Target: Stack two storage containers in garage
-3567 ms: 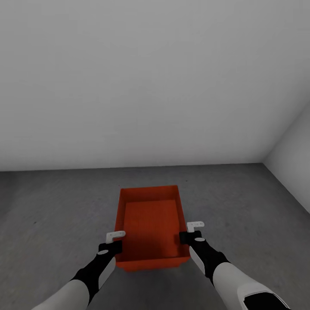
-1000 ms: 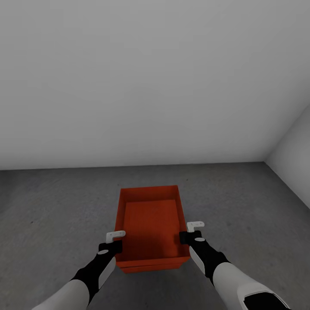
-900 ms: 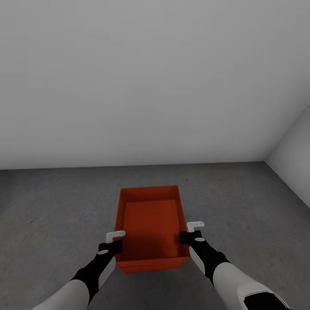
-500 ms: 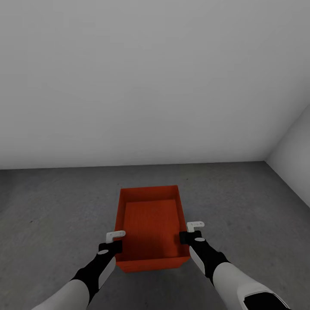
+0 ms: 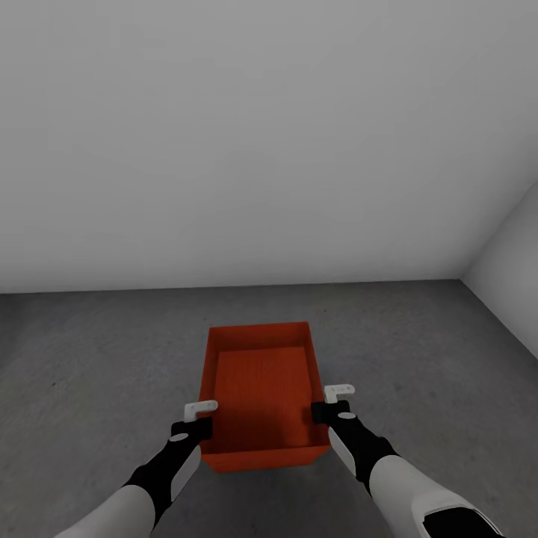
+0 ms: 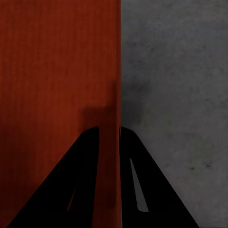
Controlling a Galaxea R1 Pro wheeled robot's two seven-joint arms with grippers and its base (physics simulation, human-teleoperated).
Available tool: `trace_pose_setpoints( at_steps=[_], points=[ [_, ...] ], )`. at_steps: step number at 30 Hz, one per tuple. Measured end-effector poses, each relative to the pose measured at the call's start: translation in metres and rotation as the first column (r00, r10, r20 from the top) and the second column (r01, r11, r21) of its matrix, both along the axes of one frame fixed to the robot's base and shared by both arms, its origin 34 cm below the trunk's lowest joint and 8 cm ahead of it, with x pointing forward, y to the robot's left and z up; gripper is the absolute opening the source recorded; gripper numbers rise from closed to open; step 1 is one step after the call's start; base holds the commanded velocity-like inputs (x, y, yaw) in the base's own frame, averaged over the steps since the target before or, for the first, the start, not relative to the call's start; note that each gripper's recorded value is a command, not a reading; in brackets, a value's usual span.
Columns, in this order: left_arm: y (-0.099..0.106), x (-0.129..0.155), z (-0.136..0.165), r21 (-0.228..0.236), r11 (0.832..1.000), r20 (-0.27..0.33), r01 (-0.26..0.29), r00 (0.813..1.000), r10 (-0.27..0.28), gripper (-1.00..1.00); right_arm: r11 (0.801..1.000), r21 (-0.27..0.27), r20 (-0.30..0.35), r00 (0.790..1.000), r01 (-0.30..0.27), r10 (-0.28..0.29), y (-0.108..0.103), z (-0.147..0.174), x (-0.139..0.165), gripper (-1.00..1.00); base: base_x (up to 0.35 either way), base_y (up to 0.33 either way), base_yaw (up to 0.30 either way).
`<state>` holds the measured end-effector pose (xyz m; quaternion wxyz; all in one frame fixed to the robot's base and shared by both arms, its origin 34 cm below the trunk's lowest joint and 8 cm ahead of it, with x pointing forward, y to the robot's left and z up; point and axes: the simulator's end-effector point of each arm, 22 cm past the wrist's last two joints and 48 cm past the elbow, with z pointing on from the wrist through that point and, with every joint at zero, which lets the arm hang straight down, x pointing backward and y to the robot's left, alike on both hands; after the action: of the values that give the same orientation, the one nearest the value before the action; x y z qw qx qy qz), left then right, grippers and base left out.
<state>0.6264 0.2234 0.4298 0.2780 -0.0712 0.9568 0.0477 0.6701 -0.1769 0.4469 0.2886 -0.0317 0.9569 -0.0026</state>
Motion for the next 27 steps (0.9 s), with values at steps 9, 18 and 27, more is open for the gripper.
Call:
trace_pose_setpoints(
  at_steps=[9,18,27],
  points=[
    [0.000,-0.001,-0.002,0.000,1.000,-0.002,0.000,1.000,0.000,-1.00,1.000,0.000,-0.003,1.000,0.000,0.000,0.000,-0.002,-0.001,-1.00,0.000,0.000,0.000],
    [0.000,0.003,-0.012,0.013,1.000,-0.011,0.019,1.000,-0.019,-1.00,1.000,0.010,-0.012,1.000,0.020,-0.019,-0.001,-0.018,-0.005,-1.00,0.000,0.000,0.000],
    [0.000,0.002,-0.012,0.013,1.000,-0.009,0.018,1.000,-0.018,-1.00,1.000,0.010,-0.010,1.000,0.018,-0.018,-0.001,-0.018,-0.005,-1.00,0.000,0.000,0.000]
  ],
)
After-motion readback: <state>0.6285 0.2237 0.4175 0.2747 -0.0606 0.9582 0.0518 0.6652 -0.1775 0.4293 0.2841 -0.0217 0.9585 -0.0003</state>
